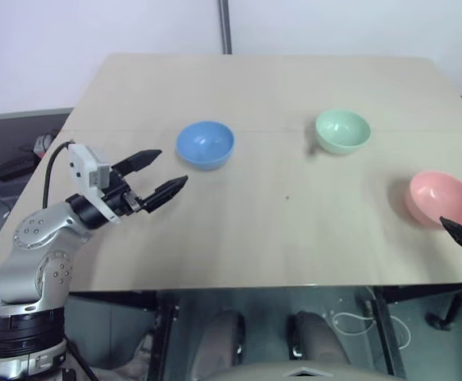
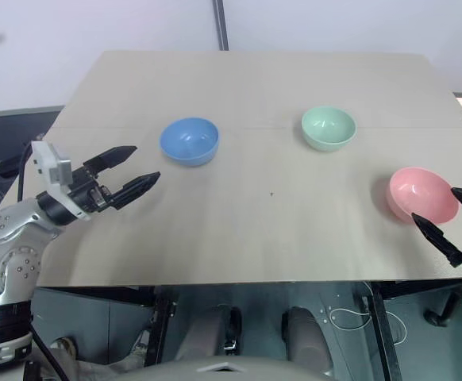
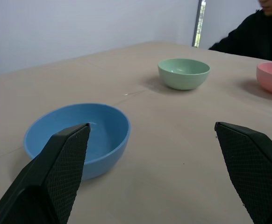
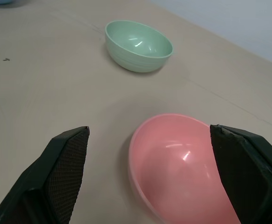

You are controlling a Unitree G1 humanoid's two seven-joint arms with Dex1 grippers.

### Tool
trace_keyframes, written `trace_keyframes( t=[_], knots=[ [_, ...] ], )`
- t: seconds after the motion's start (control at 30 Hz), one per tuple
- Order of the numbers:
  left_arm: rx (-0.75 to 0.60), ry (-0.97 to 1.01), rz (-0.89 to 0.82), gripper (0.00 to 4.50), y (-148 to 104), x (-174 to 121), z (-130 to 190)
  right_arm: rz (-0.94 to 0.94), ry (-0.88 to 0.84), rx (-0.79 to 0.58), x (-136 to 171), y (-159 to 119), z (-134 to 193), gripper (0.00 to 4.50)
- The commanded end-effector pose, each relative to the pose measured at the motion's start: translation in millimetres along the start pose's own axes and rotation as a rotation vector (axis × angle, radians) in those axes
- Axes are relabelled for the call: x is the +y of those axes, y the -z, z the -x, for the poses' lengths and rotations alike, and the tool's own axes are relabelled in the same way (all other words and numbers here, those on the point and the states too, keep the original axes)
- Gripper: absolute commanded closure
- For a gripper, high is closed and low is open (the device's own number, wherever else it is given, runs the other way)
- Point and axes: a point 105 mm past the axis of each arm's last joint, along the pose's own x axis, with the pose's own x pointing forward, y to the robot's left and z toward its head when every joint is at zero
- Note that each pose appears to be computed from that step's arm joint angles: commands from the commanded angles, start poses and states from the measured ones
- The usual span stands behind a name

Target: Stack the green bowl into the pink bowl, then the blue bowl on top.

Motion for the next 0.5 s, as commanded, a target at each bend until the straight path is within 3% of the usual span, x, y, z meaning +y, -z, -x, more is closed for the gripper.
trace_keyframes(
  t=[0.03,0.17,0.5],
  knots=[
    [-0.017,0.038,-0.041,0.00,-13.1,-4.9,-2.3,0.037,0.010,-0.047,-1.5,-18.7,-9.8,0.03],
    [-0.048,0.071,-0.032,0.00,-18.9,-9.6,-5.9,0.017,0.031,-0.076,1.7,-26.9,-29.1,0.03],
    [-0.099,0.235,-0.038,0.00,-24.8,-40.0,-16.7,0.129,0.177,0.156,-3.9,-3.0,-68.6,0.03]
  ],
)
